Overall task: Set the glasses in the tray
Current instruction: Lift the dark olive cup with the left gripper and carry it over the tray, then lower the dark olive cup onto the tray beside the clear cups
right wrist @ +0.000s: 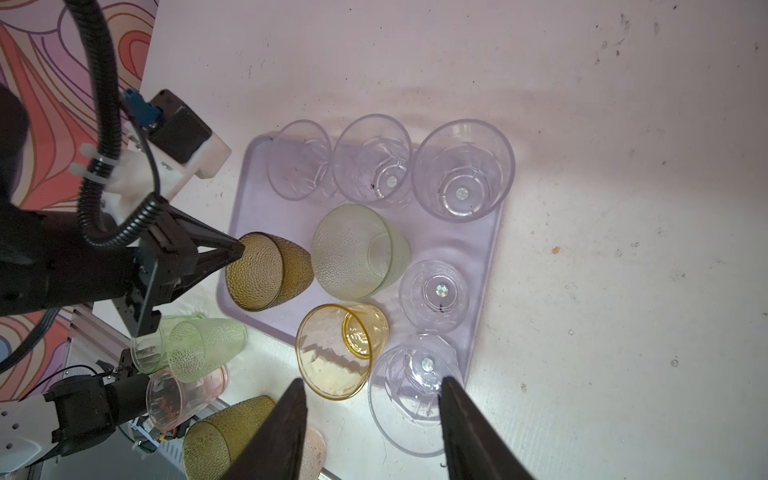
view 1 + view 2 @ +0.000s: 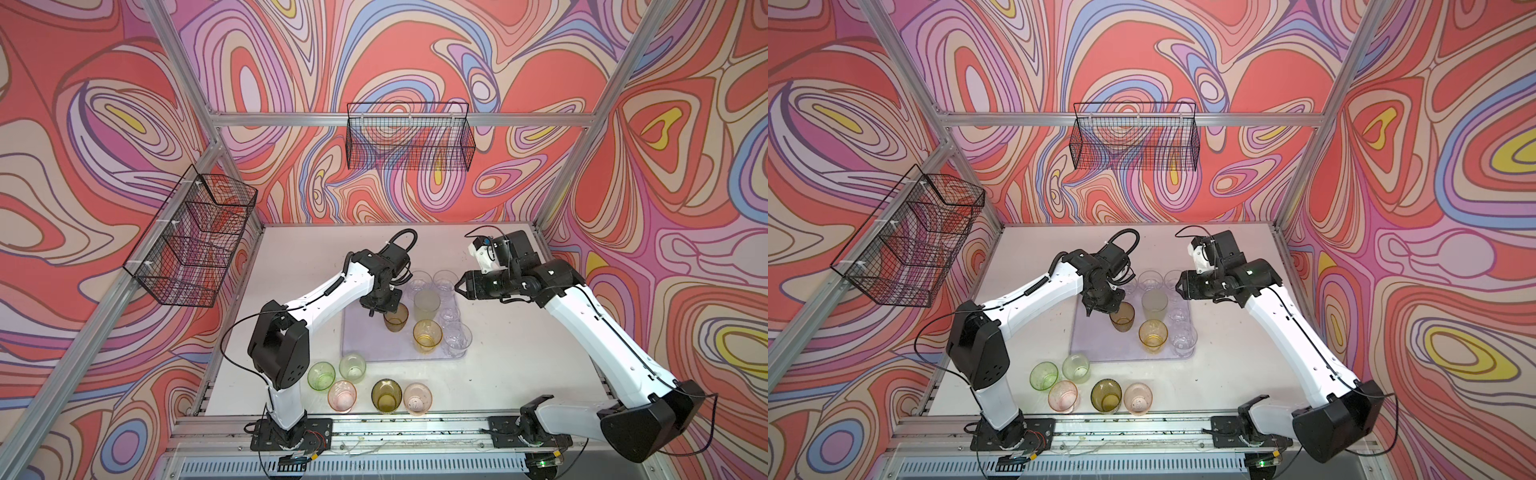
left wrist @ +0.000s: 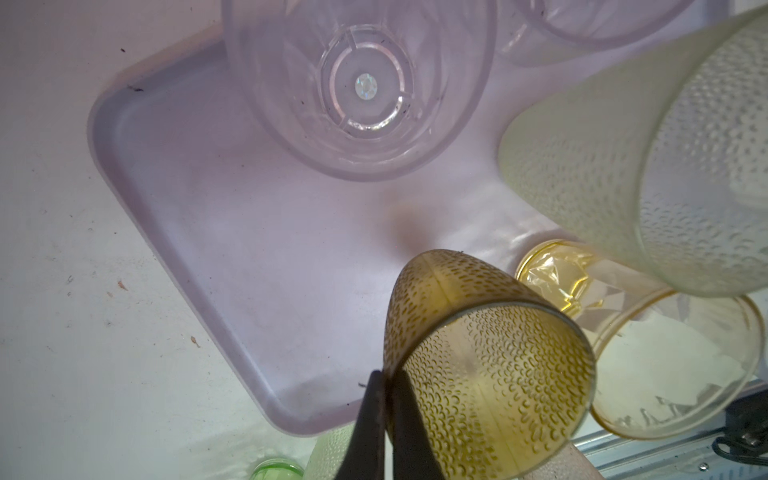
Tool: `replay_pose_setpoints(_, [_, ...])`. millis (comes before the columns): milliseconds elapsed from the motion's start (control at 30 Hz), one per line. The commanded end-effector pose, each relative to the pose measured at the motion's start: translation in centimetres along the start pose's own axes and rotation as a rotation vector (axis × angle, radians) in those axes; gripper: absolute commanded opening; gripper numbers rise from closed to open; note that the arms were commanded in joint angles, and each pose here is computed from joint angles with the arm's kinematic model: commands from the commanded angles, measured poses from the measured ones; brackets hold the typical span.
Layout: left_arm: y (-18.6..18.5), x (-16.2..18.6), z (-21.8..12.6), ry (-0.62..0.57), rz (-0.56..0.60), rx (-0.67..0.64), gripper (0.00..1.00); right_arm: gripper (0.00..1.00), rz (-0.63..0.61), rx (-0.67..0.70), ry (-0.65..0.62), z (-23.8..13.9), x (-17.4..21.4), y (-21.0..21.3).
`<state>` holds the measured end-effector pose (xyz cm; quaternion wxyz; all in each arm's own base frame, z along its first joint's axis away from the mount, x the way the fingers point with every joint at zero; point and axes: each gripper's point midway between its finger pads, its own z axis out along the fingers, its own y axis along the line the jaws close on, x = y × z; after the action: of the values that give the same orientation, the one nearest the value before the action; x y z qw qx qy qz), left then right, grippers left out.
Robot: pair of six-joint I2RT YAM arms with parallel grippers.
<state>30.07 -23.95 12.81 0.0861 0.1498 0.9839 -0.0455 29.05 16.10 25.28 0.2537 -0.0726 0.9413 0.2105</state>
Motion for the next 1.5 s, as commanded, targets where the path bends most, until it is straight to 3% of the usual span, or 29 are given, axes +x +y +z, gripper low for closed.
replay_pose_setpoints(0, [0.1, -0.9, 0.3, -0.007, -0.036, -0.003, 0.00, 0.53, -0.009, -0.011, -0.011, -0.2, 0.0, 0.0])
replay_pose_setpoints(1467, [0.2, -1.7, 4.3, 0.028, -0.098, 0.014, 0.00, 0.54, -0.015, -0.012, -0.008, -0.4, 0.2, 0.0])
